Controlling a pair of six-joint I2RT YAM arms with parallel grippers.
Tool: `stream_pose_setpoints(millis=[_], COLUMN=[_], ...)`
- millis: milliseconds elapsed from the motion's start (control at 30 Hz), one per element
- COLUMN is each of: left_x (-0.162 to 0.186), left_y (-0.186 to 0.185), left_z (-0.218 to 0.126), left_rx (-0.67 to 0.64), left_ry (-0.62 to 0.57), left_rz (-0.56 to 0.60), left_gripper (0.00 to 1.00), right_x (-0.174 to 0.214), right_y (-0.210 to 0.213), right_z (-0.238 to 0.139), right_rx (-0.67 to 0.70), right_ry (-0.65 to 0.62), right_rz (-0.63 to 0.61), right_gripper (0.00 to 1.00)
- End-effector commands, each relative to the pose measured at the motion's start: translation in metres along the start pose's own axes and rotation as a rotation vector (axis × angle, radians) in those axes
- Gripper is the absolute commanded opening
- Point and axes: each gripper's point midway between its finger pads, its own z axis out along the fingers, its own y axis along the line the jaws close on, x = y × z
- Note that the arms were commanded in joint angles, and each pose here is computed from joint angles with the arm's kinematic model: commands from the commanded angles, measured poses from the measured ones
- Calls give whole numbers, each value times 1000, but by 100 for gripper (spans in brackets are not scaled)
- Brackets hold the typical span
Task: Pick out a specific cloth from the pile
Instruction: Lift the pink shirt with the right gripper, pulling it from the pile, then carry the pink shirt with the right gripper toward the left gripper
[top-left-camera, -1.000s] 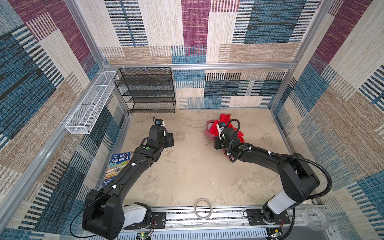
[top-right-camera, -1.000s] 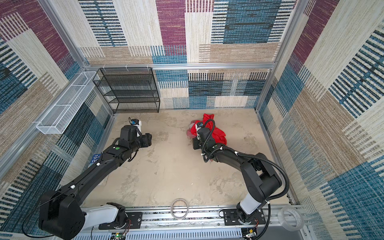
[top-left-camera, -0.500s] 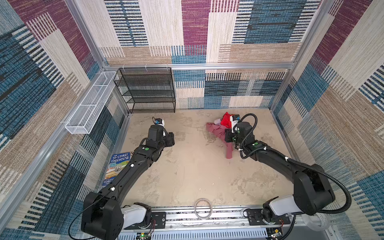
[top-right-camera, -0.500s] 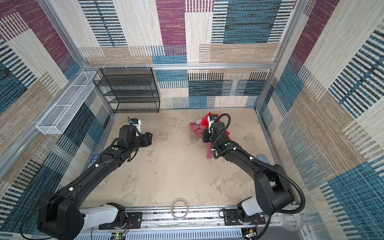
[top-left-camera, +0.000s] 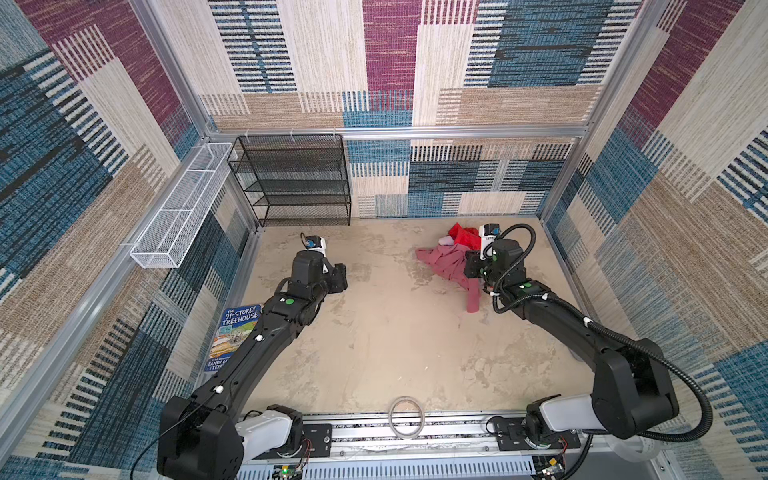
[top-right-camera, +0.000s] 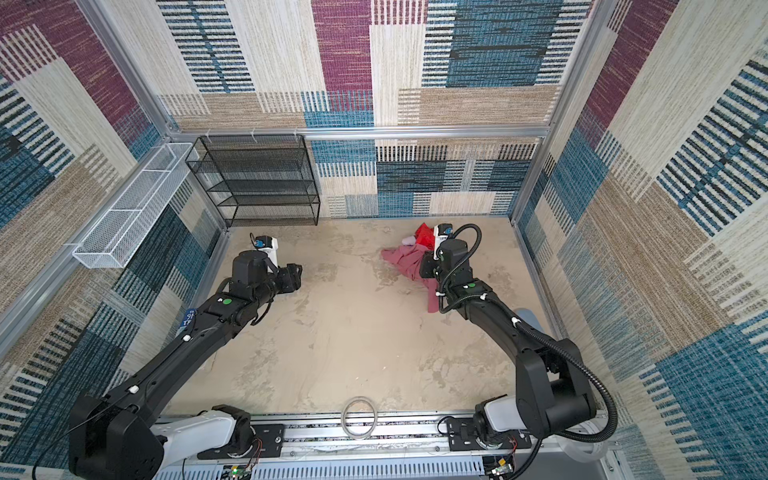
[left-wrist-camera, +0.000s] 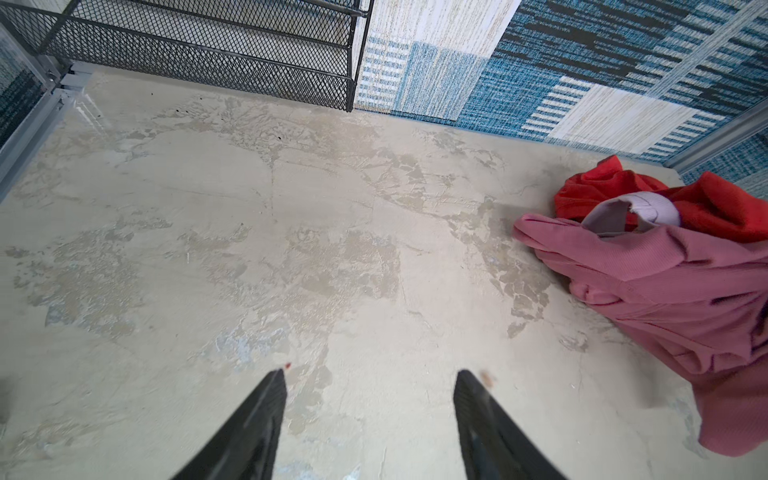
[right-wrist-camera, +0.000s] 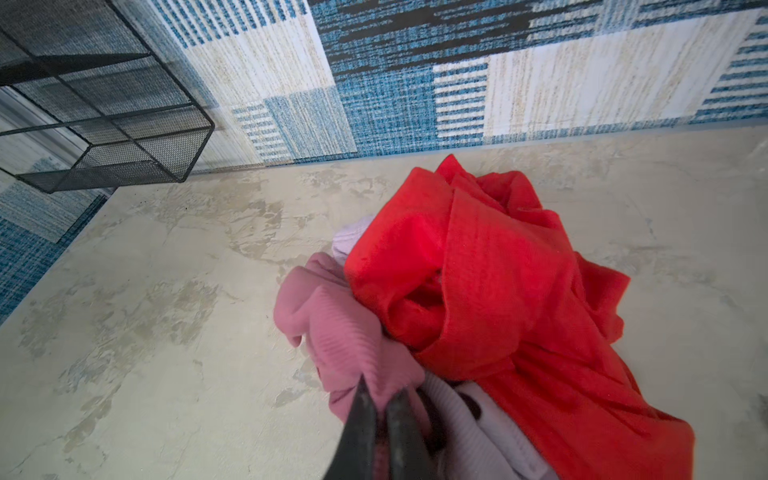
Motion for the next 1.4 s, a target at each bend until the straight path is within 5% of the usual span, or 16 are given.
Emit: stream_pose_setpoints(millis=[0, 600, 1367], left_x=[7, 2, -29], left_y=[3, 2, 3], left_z=[-2, -19, -81], left_rx=[-12, 8, 0], left_ry=[24, -7, -69], left_rz=[17, 6, -40], left_gripper=[67, 68, 67], right_x=[-26, -93, -173], right_y=[3, 24, 127], right_z=[-7, -48, -97], right_rx=[-24, -105, -447], right_ry=[-83, -228, -308], right_rz=[22, 15, -120], right_gripper=[0, 0, 0])
